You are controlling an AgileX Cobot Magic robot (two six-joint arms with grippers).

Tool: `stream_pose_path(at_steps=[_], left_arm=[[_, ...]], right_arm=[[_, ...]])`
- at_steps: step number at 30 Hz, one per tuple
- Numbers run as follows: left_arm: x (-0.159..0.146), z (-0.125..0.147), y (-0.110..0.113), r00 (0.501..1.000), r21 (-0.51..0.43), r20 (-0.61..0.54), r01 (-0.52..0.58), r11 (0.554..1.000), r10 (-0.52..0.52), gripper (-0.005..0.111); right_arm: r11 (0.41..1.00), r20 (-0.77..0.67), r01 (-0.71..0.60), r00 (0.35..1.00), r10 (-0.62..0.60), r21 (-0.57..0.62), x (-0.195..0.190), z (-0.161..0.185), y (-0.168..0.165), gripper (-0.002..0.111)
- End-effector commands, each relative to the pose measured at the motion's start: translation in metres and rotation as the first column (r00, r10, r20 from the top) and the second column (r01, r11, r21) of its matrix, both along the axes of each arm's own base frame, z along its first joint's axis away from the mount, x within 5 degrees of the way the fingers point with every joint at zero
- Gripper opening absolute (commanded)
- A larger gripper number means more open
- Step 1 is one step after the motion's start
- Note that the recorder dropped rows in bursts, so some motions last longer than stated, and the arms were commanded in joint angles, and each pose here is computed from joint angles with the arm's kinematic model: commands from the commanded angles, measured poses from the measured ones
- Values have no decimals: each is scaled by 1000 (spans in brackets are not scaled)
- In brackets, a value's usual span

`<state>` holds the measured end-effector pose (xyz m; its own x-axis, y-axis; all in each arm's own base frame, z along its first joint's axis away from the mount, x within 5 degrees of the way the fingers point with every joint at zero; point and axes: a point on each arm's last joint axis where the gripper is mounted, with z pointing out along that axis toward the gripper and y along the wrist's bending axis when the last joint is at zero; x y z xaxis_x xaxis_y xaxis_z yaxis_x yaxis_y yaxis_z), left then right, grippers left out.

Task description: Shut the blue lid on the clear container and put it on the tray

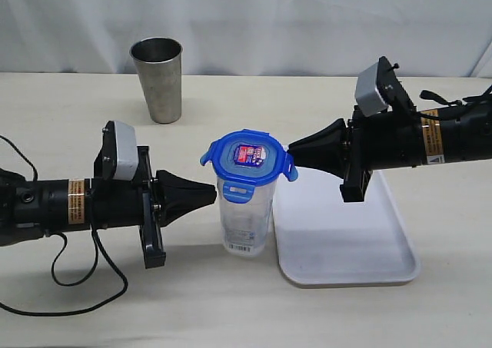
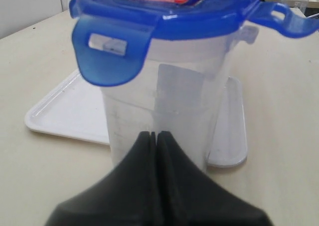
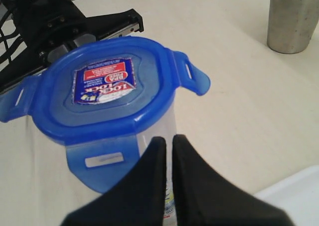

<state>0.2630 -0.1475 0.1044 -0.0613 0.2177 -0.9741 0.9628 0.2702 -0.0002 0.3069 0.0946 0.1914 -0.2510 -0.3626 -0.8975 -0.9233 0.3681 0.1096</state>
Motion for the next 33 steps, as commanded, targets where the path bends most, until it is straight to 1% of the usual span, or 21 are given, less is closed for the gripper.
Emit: stream_pose_path(at_steps=[1, 20, 25, 29, 33], left_arm=[[1, -2, -1, 1000, -7, 5, -4, 1000, 4, 0], [3, -1, -1, 1000, -11, 6, -23, 1000, 23, 0], [3, -1, -1, 1000, -12, 5, -25, 1000, 25, 0], [3, -1, 0, 1000, -13, 5, -28, 1000, 28, 0], [3, -1, 0, 1000, -13, 5, -28, 1000, 28, 0]], right_arm=[[1000, -1, 2, 1000, -2, 3, -1, 1, 0, 5], [1000, -1, 5, 1000, -5, 6, -1, 1, 0, 5], [1000, 2, -11, 1000, 11, -13, -2, 1, 0, 5], [999, 34, 18, 999, -17, -38, -2, 7, -2, 5], [999, 28, 29, 999, -27, -45, -3, 10, -3, 5]])
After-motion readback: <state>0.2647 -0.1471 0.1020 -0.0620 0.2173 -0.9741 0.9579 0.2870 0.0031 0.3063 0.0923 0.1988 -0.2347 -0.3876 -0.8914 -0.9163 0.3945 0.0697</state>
